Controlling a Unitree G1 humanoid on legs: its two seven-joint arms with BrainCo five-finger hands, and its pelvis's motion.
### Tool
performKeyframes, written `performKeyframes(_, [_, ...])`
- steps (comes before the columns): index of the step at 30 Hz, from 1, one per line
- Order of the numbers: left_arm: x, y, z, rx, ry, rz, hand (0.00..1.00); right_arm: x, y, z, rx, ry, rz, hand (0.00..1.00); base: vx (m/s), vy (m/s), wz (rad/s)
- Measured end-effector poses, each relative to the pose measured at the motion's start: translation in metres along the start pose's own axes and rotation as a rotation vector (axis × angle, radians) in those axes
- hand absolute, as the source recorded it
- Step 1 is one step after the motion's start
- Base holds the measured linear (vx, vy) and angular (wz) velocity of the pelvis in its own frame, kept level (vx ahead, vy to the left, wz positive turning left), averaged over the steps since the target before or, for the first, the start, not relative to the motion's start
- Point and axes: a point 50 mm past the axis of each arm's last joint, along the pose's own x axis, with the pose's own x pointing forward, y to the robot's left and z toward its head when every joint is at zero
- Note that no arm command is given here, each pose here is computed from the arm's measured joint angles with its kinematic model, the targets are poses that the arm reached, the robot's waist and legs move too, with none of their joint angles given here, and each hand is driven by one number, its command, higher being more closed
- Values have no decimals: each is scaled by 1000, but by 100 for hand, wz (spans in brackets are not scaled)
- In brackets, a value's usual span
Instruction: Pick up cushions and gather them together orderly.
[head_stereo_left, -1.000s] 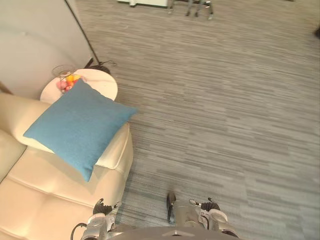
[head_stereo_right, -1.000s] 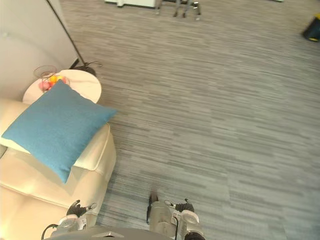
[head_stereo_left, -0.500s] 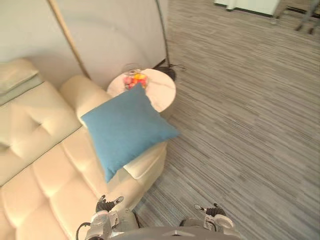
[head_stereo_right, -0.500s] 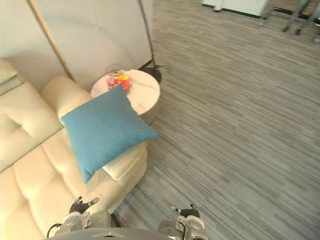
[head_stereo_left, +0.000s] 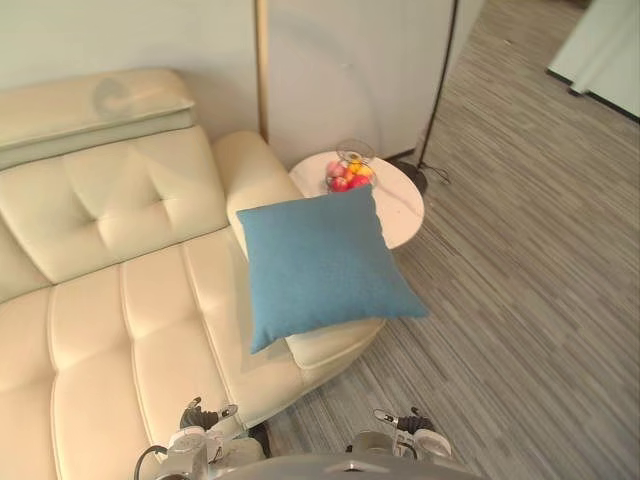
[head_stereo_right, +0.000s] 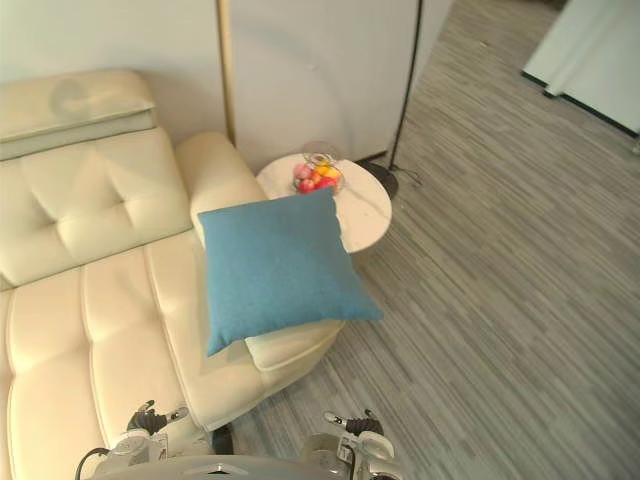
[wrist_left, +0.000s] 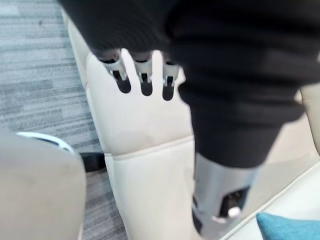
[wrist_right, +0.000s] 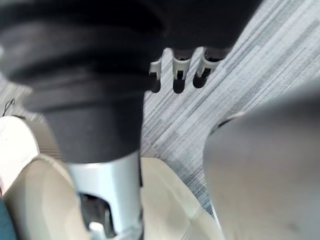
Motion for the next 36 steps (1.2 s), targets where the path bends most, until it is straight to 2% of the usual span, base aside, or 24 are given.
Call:
performKeyframes(2, [0, 6, -1, -6, 3, 17, 0, -1, 4, -8, 4, 28, 10, 0, -13, -154, 58])
performKeyframes(4, [-1, 1, -9, -30, 30, 11, 0, -1, 1, -7, 10, 30, 1, 0, 72, -121, 22])
performKeyframes(9, [-3, -5, -16, -38, 58, -11, 0, 2, -17, -6, 18, 28, -43, 0, 51, -72, -10])
performKeyframes(16, [0, 7, -8, -49, 41, 13, 0, 2, -43, -5, 108, 31, -129, 0, 77, -21, -15])
performKeyframes(21, [4, 31, 22, -115, -73, 68, 0, 0, -89, 42, 154, -159, -240, 0, 18, 12, -13])
performKeyframes(26, [3, 45, 59, -137, -208, 86, 0, -20, -119, 127, 102, -480, -301, 0, -25, -10, -2])
performKeyframes(31, [1, 40, 72, -169, -255, 63, 0, -33, -104, 172, 72, -643, -251, 0, 20, -10, 6])
performKeyframes(36, [-2, 20, 108, -186, -353, -4, 0, -47, -62, 228, -19, -812, -121, 0, 13, -6, 4])
